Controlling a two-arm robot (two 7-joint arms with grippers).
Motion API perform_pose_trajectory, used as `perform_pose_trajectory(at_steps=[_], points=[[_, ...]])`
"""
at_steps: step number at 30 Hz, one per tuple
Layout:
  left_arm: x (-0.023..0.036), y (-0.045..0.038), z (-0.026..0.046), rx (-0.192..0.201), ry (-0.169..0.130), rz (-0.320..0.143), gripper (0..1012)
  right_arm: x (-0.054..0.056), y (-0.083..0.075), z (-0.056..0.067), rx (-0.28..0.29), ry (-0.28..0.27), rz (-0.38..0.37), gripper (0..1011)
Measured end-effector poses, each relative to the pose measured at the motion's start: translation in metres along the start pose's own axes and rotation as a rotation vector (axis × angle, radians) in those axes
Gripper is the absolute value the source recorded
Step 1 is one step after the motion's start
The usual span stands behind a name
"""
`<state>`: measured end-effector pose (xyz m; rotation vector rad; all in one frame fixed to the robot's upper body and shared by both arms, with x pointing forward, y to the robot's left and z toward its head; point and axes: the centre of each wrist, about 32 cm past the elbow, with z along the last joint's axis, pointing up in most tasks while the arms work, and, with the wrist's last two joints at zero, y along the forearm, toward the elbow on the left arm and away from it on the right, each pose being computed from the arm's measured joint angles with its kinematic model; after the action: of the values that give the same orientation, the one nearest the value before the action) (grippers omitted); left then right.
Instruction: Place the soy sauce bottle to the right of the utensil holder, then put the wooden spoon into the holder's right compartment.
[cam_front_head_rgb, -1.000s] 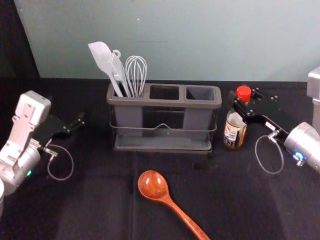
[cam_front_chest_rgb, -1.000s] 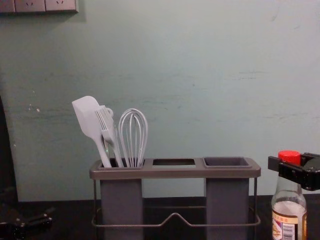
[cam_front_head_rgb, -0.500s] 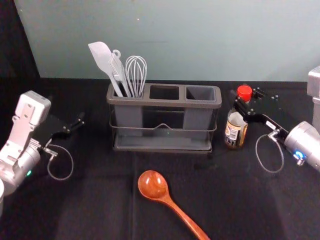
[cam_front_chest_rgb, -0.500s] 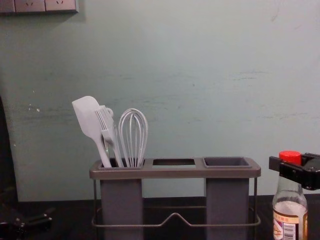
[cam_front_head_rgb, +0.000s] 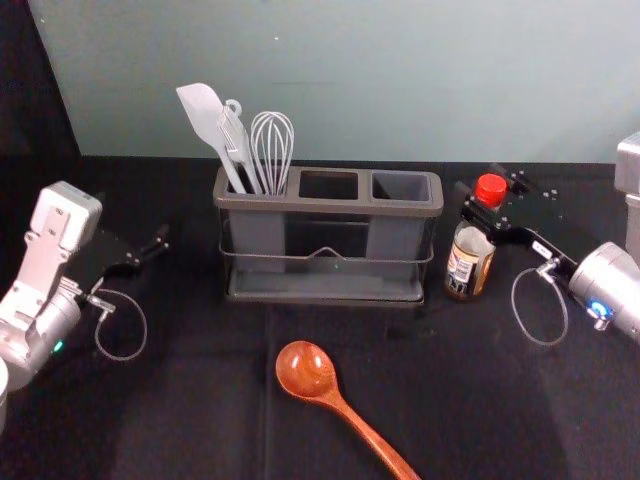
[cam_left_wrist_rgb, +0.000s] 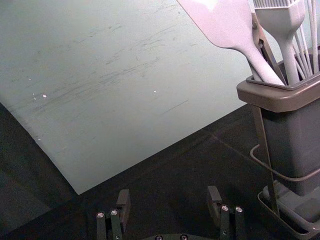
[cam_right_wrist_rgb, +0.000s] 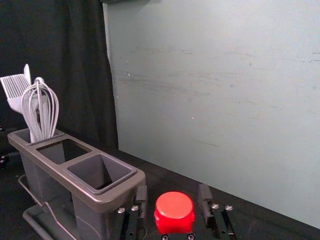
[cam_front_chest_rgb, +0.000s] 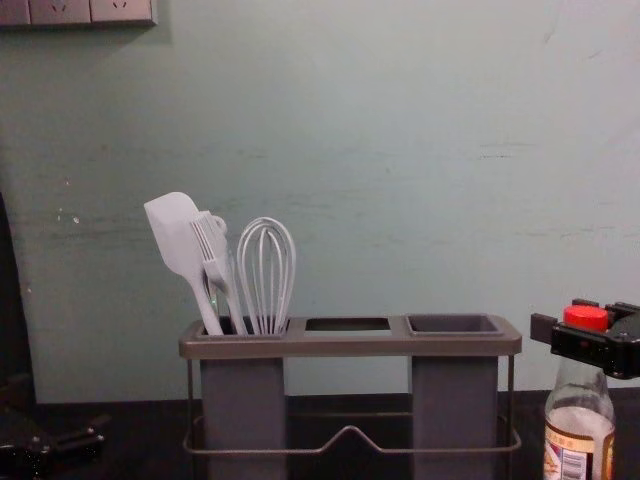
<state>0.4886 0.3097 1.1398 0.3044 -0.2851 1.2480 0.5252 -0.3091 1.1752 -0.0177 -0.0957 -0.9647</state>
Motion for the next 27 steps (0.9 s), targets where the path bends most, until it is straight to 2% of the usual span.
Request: perform_pose_trajectory(at_steps=[4, 13, 24, 27], points=[[0.0, 0.0, 0.0, 0.0, 0.0, 0.0, 1005, -0.0001, -0.0001, 0.0, 0.0, 0.0, 0.0, 760], [0.0, 0.0, 0.0, 0.0, 0.0, 0.0, 1005, -0.0001, -0.0002, -0.0001, 0.0, -0.001, 0.001, 981], [0.0, 0.0, 0.0, 0.0, 0.0, 0.0, 1005, -0.0003, -0.0007, 0.0001, 0.001, -0.001, 0.0, 1004], [0.0, 0.0, 0.0, 0.0, 0.0, 0.0, 1005, -0.0007, -0.0041, 0.0035, 0.013, -0.008, -0.007, 1004]])
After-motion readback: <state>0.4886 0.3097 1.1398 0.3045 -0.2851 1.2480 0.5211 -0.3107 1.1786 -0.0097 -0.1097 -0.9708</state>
